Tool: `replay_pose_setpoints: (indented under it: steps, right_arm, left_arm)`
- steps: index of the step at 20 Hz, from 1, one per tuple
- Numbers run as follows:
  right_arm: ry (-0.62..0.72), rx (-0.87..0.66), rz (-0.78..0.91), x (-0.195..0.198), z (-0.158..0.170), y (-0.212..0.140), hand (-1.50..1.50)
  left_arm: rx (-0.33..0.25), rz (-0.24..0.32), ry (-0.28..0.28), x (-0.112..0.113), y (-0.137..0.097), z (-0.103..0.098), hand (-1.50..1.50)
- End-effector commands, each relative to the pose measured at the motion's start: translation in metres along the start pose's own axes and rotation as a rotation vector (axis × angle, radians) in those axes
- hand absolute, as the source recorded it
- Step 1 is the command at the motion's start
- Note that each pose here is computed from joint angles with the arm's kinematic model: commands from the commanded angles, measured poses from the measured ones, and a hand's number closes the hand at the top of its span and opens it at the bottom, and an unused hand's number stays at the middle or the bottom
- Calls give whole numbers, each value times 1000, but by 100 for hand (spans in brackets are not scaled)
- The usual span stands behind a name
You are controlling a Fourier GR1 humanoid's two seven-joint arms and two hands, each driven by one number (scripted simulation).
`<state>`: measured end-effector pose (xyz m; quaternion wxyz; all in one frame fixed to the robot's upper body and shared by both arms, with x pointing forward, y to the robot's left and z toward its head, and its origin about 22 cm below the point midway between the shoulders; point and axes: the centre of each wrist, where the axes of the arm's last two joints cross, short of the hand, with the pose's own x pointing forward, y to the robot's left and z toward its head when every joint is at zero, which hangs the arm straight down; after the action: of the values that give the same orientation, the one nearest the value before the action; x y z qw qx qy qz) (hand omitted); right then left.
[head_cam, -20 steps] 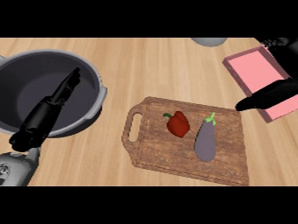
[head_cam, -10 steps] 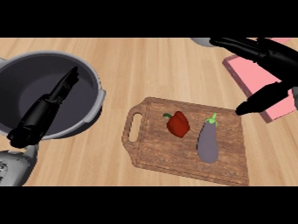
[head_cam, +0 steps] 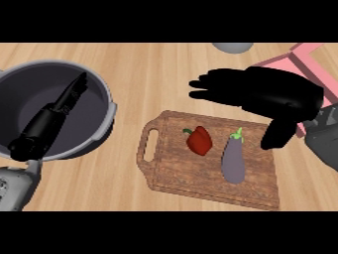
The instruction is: Pick the bell pepper from the cutting board and place it in the cardboard box
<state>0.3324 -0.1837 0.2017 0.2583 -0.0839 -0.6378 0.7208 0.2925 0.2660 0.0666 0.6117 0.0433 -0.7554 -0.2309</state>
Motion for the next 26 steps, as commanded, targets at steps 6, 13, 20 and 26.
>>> replay_pose_setpoints:
  steps: [6, 13, 20, 26]
  right_arm:
    - [131, 164, 169, 67, -25, 19, -150]
    - [202, 218, 127, 91, -35, 41, -150]
    - [263, 206, 201, 99, -65, 67, -150]
    - [277, 196, 197, 83, -55, 79, -150]
  left_arm:
    - [-3, 0, -18, 4, 7, 5, 0]
    - [-4, 0, -1, -15, -14, 8, 0]
    - [14, 13, -5, -1, 3, -22, 0]
    - [14, -9, -20, -2, -18, 13, 0]
